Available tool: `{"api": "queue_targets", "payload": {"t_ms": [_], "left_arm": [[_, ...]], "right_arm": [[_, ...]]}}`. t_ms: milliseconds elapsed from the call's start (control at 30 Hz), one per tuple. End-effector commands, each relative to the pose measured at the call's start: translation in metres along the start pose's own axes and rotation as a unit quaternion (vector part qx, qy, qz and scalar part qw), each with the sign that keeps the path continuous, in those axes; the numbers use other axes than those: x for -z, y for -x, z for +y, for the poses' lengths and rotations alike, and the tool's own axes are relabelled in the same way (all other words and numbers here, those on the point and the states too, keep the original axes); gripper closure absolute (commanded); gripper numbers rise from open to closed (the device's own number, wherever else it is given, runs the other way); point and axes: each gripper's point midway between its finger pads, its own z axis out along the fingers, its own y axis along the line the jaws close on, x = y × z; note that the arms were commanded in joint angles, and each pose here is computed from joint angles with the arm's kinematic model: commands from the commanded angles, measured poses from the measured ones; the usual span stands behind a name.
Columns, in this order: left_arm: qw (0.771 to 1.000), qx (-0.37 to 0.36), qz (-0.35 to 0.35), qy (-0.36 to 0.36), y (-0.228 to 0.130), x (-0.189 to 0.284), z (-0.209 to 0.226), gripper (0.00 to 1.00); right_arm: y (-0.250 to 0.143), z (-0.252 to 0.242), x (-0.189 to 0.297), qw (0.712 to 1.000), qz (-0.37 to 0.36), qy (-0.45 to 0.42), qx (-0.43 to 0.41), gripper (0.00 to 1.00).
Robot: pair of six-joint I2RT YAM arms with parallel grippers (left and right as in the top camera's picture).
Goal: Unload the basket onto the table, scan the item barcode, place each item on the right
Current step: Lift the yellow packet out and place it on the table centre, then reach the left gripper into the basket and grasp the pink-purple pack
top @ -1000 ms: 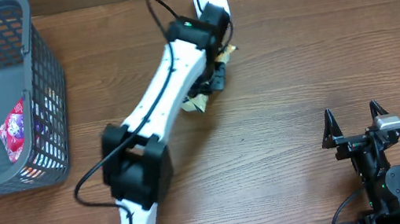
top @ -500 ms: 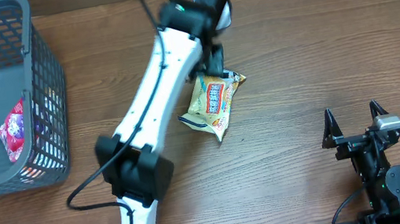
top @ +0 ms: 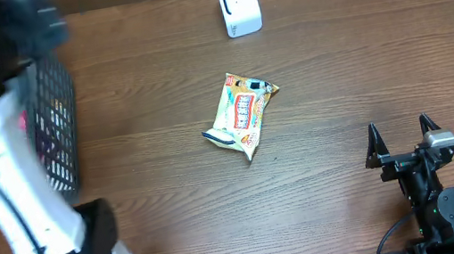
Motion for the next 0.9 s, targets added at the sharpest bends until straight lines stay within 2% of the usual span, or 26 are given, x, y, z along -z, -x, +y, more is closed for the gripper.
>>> {"api": "queue_targets", "payload": {"t_ms": [0,100,200,300,867], "left_arm": [[0.998,0.051,0.024,0.02,0.004,-0.017,0.044,0.0],[0.992,0.095,0.054,0.062,0.0,-0.037,0.09,0.0],[0.98,0.13,0.11,0.099,-0.019,-0.064,0.13,0.0],[0.97,0.153,0.157,0.107,-0.038,-0.087,0.148,0.0],[0.956,0.16,0.201,0.144,-0.066,-0.139,0.176,0.0]], "right_arm": [[-0.001,-0.002,0.0,1.0,-0.002,-0.004,0.002,0.0],[-0.001,-0.002,0.0,1.0,-0.002,-0.004,0.002,0.0],[-0.001,-0.002,0.0,1.0,-0.002,-0.004,0.002,0.0],[-0.001,-0.002,0.0,1.0,-0.002,-0.004,0.002,0.0],[-0.001,-0.002,0.0,1.0,-0.002,-0.004,0.002,0.0]]}}
